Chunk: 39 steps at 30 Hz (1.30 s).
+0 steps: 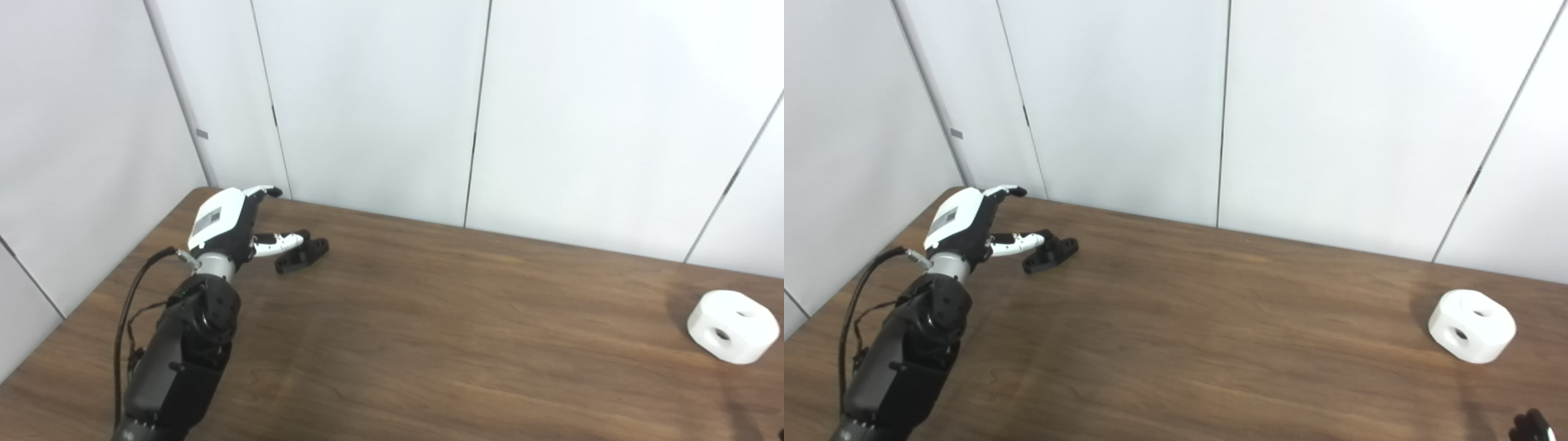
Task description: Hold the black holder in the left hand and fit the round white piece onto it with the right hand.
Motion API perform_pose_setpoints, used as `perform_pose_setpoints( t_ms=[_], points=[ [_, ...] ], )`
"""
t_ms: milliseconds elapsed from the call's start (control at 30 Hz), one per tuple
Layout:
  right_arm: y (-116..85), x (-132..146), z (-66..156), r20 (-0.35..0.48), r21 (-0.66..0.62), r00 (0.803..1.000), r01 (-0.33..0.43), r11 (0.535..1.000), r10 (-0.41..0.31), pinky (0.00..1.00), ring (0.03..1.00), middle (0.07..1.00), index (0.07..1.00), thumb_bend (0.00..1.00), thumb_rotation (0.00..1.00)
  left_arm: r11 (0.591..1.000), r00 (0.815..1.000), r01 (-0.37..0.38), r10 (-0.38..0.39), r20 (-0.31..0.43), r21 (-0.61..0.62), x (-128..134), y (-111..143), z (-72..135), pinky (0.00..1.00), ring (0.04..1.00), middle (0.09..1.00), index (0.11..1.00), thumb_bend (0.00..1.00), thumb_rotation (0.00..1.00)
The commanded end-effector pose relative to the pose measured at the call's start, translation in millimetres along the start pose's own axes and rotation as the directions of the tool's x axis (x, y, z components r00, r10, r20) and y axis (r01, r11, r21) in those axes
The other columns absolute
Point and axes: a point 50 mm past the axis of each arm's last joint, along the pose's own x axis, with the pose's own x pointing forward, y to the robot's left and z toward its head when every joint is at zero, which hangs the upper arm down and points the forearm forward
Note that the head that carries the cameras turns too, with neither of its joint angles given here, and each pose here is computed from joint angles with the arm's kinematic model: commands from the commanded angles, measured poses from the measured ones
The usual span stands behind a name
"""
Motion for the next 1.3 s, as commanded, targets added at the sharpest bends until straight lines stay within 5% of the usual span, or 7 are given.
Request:
perform_pose_setpoints(
  t_ms=[0,700,1267],
  points=[
    [9,-3,-5,-0.007,0.035,1.0,-0.006,0.999,0.006,1.0,1.0,0.999,1.0,0.53,1.0,0.997,0.996,-0.076,0.075,0.044,0.027,14,22,7,0.82,0.934,0.904,0.834,0.81,0.4],
    [11,-5,3,-0.002,0.033,1.0,-0.001,0.999,0.001,1.0,1.0,0.995,1.0,0.5,1.0,0.999,0.996,0.03,-0.028,-0.087,0.022,38,-27,-34,0.87,0.934,0.906,0.831,0.88,0.44],
    [10,-8,6,-0.011,0.023,1.0,0.001,1.0,-0.001,1.0,1.0,0.999,1.0,0.51,1.0,0.998,0.988,0.061,-0.063,-0.144,-0.019,59,-37,-31,0.84,0.934,0.905,0.811,0.91,0.44]
  ],
)
